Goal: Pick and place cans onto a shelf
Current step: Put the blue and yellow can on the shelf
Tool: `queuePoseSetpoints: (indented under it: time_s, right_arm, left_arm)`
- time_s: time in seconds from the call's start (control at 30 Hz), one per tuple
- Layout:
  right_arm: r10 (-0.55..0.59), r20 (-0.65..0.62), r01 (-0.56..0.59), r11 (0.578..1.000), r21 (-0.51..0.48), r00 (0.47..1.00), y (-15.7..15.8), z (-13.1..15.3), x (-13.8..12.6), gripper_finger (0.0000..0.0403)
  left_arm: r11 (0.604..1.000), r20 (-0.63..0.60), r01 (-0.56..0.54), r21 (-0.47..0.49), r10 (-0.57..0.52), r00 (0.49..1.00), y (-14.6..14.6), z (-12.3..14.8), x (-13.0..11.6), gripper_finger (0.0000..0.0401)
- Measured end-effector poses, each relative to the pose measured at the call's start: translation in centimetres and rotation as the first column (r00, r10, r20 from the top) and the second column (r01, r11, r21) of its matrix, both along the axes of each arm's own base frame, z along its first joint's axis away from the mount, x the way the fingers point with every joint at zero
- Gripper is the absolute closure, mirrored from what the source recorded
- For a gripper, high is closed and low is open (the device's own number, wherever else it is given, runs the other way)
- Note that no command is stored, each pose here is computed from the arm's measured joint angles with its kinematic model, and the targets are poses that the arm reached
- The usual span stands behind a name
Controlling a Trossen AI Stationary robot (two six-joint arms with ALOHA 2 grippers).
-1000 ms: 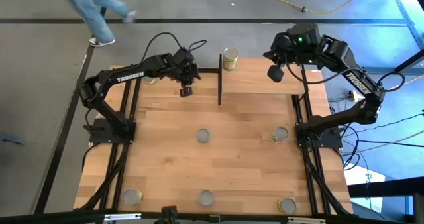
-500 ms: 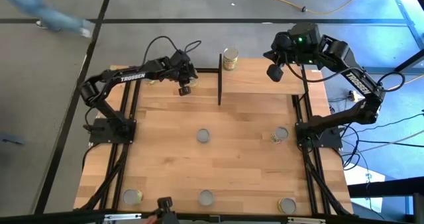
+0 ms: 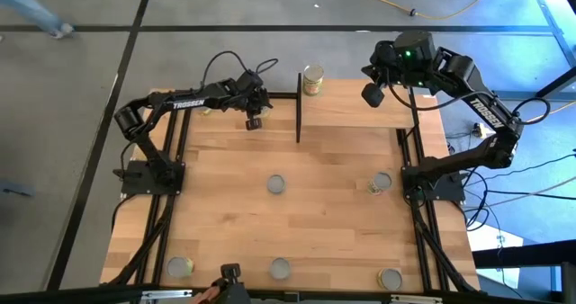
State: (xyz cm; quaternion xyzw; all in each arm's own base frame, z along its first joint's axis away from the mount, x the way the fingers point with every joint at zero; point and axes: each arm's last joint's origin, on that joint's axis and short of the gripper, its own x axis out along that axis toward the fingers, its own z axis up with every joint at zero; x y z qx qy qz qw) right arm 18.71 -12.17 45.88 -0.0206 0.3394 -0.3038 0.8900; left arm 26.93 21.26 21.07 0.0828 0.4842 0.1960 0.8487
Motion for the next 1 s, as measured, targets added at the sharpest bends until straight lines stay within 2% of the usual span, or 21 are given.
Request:
queuePoseSetpoints:
  time_s: [0.33,0.53,0.7,0.83,1.0]
  right_arm:
    - [-0.002,0.0,0.002,1.0,0.0,1.0,0.0,0.0,0.0,0.0402]
    - [-0.002,0.0,0.002,1.0,0.0,1.0,0.0,0.0,0.0,0.0402]
    - [-0.016,0.013,0.015,1.0,0.013,1.0,0.0,0.0,0.0,0.0402]
    - [-0.026,0.022,0.025,0.999,0.023,0.999,0.0,0.0,0.0,0.0402]
    - [-0.03,0.026,0.03,0.999,0.027,0.999,0.0,0.0,0.0,0.0402]
  left_arm:
    - [1.0,-0.013,-0.003,0.004,0.003,1.0,0.6,-0.1,-0.5,0.0357]
    - [0.999,-0.052,-0.01,-0.035,0.009,0.999,1.2,-1.5,-0.5,0.0394]
    - [1.0,-0.054,-0.005,-0.03,0.004,0.999,1.0,-1.6,-0.2,0.0398]
    - [0.999,-0.057,-0.008,-0.037,0.006,0.998,1.1,-0.7,0.1,0.0399]
    - [0.997,-0.088,0.023,-0.069,-0.029,0.996,0.7,1.7,1.1,0.04]
